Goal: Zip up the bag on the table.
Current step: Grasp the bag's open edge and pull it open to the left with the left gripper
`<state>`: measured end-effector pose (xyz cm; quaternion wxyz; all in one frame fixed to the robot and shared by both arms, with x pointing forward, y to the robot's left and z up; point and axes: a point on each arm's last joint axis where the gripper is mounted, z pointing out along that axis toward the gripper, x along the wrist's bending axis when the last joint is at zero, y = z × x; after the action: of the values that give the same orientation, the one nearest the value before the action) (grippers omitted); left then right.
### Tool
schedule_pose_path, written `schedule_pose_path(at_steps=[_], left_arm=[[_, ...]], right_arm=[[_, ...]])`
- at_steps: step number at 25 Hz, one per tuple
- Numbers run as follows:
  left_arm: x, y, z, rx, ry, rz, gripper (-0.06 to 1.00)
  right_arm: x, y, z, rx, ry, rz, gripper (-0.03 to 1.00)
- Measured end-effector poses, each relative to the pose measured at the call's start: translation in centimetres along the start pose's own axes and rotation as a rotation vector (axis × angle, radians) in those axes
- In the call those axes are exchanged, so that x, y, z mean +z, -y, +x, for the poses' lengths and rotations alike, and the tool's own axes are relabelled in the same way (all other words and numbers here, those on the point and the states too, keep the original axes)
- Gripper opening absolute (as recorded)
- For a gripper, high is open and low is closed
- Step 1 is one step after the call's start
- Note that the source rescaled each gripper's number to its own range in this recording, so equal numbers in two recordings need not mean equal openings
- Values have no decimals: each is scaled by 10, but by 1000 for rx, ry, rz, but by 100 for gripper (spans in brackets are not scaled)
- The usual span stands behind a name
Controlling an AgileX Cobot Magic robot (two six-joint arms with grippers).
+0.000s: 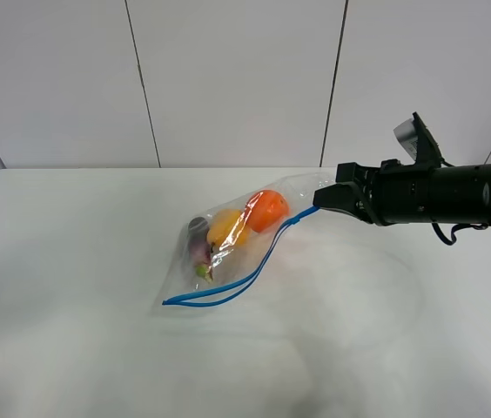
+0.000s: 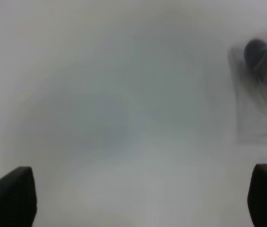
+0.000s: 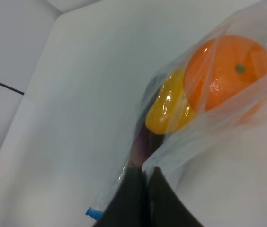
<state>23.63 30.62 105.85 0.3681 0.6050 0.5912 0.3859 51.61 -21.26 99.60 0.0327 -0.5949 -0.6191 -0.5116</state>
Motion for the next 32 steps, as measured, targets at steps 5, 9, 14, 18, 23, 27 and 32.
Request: schedule_pose_path(at_steps=[5, 9, 14, 18, 23, 27, 32], left_arm=[[6, -29, 0, 3, 3, -28, 100], [13, -63, -1, 6, 5, -52, 100], [29, -111, -1, 16, 8, -83, 100], [54, -142, -2, 32, 11, -76, 100], [98, -158, -5, 45, 15, -2, 100], [134, -157, -7, 52, 20, 72, 100], [168, -153, -9, 59, 26, 132, 100]], right_arm=[[0, 0, 0, 2, 0, -1, 0], [0, 0, 0, 3, -1, -2, 0], [0, 0, 0, 3, -1, -2, 0], [0, 0, 0, 2, -1, -2, 0], [0, 0, 0, 2, 0, -2, 0], [0, 0, -1, 0, 12, -4, 0], [0, 0, -2, -5, 17, -2, 0]])
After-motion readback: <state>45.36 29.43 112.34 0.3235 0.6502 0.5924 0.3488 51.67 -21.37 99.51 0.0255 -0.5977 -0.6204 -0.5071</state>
